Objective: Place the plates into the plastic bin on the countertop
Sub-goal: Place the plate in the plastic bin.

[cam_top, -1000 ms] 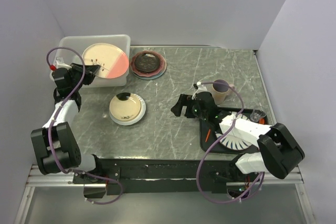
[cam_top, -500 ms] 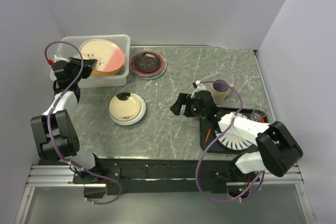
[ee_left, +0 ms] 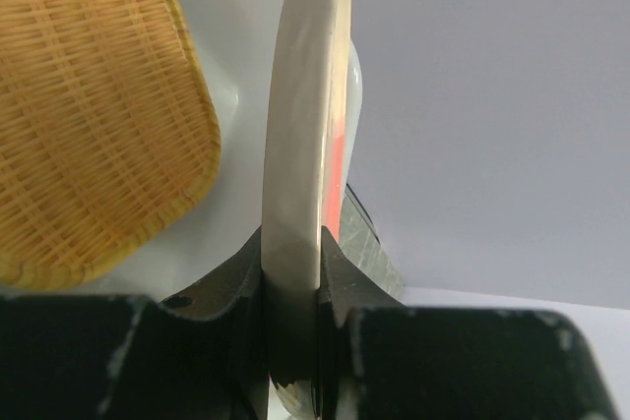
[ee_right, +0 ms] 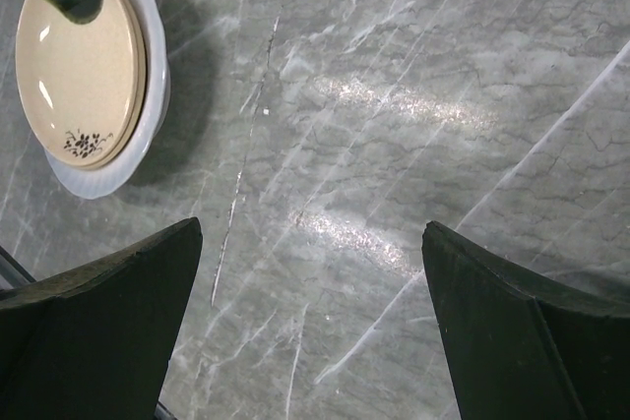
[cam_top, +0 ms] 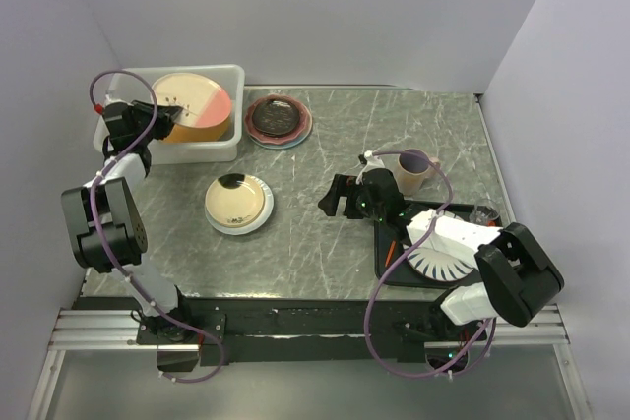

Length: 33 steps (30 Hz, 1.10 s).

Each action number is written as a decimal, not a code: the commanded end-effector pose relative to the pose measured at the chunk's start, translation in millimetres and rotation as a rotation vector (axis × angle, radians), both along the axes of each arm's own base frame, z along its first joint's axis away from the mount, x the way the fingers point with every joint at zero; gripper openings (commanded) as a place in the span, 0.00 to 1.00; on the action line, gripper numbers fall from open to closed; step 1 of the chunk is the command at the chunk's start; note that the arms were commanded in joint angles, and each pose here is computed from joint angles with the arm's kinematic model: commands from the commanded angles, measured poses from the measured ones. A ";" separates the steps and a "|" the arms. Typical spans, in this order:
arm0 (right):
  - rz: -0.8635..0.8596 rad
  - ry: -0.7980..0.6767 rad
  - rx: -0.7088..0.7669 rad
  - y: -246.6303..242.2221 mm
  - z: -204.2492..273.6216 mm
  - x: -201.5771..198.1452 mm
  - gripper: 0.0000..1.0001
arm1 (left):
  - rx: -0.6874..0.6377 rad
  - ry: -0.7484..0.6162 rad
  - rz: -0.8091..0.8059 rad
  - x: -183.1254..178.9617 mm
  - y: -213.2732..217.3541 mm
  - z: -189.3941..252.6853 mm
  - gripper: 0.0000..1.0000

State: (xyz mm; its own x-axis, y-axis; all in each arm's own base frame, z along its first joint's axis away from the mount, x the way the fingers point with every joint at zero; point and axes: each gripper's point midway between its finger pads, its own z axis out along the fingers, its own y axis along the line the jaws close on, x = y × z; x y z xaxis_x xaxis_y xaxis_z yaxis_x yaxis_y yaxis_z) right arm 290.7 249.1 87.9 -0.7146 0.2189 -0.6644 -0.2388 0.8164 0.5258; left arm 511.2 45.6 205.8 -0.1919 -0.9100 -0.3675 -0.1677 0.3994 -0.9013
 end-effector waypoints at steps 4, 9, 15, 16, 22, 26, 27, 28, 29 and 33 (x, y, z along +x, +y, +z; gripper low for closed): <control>0.013 -0.057 0.017 11.2 19.3 12.4 1.00 | 0.090 -0.239 -0.025 21.4 4.6 82.4 0.01; 0.016 -0.055 0.005 10.9 18.5 13.0 1.00 | 0.103 -0.223 -0.021 23.3 7.1 78.1 0.01; 0.018 -0.055 0.005 12.4 18.5 14.1 1.00 | 0.106 -0.198 -0.019 26.2 8.2 65.6 0.01; 0.022 -0.052 0.005 13.1 17.1 13.6 1.00 | 0.107 -0.193 -0.019 27.0 8.6 63.5 0.01; 0.027 -0.047 -0.001 13.4 14.5 13.4 1.00 | 0.098 -0.143 -0.022 35.8 11.9 40.8 0.01; 0.025 -0.049 -0.004 12.3 14.6 13.5 1.00 | 0.092 -0.123 -0.032 39.6 11.7 31.1 0.01; 0.026 -0.047 -0.004 12.7 14.4 12.9 1.00 | 0.093 -0.120 -0.031 40.0 11.5 29.9 0.01; 0.027 -0.046 -0.006 12.8 13.8 13.2 1.00 | 0.094 -0.111 -0.028 39.8 11.9 26.9 0.01; 0.030 -0.045 -0.001 13.5 14.3 13.4 1.00 | 0.096 -0.108 -0.024 40.3 12.8 26.0 0.01; 0.033 -0.043 -0.001 13.9 13.8 13.0 1.00 | 0.104 -0.075 -0.015 41.3 15.6 18.5 0.01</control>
State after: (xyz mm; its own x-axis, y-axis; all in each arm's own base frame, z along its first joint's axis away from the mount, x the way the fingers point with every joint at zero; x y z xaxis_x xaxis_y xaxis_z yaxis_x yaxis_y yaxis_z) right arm 293.5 250.8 82.4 -0.7213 0.1952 -0.6646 -0.2452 0.8253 0.5086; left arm 532.2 55.0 150.6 -0.2550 -0.8938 -0.3690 -0.2799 0.4335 -0.8566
